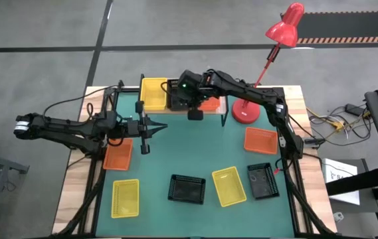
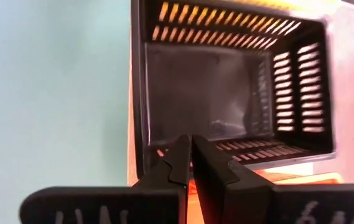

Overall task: Stack baskets on shelf by color
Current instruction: Stack the left black bin on top of the black bin on the shelf

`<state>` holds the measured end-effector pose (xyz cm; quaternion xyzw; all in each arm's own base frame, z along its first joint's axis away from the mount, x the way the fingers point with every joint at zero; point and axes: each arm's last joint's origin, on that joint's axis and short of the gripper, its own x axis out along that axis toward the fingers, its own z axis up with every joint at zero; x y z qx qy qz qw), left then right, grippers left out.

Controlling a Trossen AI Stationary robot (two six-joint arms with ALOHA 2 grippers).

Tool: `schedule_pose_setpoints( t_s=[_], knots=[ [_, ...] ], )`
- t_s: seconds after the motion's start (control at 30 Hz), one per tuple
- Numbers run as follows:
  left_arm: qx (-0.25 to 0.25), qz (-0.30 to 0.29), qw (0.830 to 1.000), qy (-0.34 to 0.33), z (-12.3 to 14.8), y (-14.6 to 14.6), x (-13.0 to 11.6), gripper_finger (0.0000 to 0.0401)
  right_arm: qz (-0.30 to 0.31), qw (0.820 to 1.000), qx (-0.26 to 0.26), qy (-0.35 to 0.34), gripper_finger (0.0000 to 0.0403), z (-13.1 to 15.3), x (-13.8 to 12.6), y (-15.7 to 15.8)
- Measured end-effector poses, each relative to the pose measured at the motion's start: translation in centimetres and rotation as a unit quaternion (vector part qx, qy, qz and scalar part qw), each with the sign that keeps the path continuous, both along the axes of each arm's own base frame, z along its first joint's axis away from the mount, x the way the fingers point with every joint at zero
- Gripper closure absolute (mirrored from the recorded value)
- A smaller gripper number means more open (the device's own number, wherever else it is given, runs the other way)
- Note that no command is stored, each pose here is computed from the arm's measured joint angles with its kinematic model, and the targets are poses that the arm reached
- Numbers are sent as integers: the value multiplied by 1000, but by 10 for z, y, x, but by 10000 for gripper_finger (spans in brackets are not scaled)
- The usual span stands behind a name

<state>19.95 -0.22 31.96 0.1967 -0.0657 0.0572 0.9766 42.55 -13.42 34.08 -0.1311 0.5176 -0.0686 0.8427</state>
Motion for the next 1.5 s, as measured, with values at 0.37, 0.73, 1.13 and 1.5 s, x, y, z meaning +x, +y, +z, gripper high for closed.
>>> schedule_pose_setpoints(
  t_s=[0.37,0.73,1.13,1.5],
  knots=[
    [-1,0,1000,0,0,0,0,401,26,999,16,-15,394,48,-32,45],
    [-36,-6,999,-2,0,0,1,401,89,993,64,-48,394,58,-77,133],
    [-104,-22,994,-5,-2,-2,3,401,158,974,59,-153,394,-20,-125,200],
    [-174,-50,981,77,-34,-18,33,401,211,960,45,-180,394,-78,-146,211]
  ],
)
